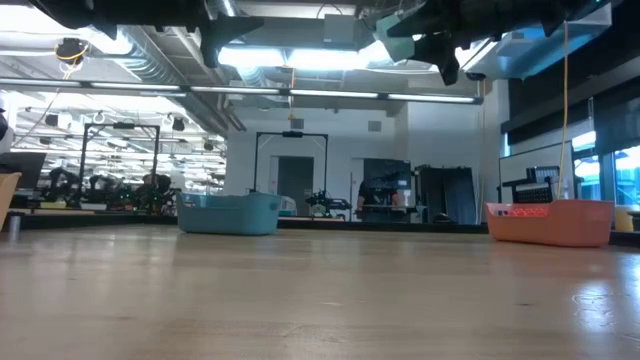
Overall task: Sort & place blocks by color
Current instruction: Put the top center blue block into the yellow bin
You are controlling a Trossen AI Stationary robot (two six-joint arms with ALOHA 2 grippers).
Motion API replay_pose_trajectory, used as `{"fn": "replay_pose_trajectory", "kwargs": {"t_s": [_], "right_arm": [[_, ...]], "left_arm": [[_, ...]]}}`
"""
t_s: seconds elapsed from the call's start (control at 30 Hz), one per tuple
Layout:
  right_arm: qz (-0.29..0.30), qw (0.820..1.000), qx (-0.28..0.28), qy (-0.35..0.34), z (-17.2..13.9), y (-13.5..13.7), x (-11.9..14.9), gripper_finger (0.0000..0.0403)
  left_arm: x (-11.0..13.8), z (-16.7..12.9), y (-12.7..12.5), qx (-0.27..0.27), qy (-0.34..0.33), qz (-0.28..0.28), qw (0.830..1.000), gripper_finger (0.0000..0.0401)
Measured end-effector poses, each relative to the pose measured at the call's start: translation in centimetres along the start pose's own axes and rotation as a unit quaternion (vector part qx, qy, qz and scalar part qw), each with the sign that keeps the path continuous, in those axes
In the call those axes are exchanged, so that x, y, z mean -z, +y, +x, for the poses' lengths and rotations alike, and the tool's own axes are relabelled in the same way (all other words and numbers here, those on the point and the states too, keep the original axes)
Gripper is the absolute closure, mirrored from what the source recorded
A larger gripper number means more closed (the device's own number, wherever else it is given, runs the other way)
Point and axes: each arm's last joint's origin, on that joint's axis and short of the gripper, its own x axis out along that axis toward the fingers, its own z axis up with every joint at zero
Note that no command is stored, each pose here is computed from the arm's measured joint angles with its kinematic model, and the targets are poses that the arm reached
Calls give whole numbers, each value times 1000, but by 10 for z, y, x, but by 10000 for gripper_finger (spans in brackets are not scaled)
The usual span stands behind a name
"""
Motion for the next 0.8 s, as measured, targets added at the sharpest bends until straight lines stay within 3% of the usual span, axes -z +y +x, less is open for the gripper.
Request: {"fn": "replay_pose_trajectory", "kwargs": {"t_s": [0.37, 0.47, 0.6, 0.8], "right_arm": [[-1, 1000, -20, -7, 13, 0, 1, 268], [-6, 999, -33, 6, 29, 3, -2, 268], [-36, 996, -68, 33, 56, 11, -11, 268], [-66, 992, -104, 33, 78, 21, -26, 268]], "left_arm": [[9, 9, 6, -18, 18, -19, 999, 194], [11, 24, 7, -7, 42, -28, 999, 194], [10, 53, 3, 13, 72, 15, 997, 194], [10, 81, 4, 2, 122, 31, 992, 194]]}}
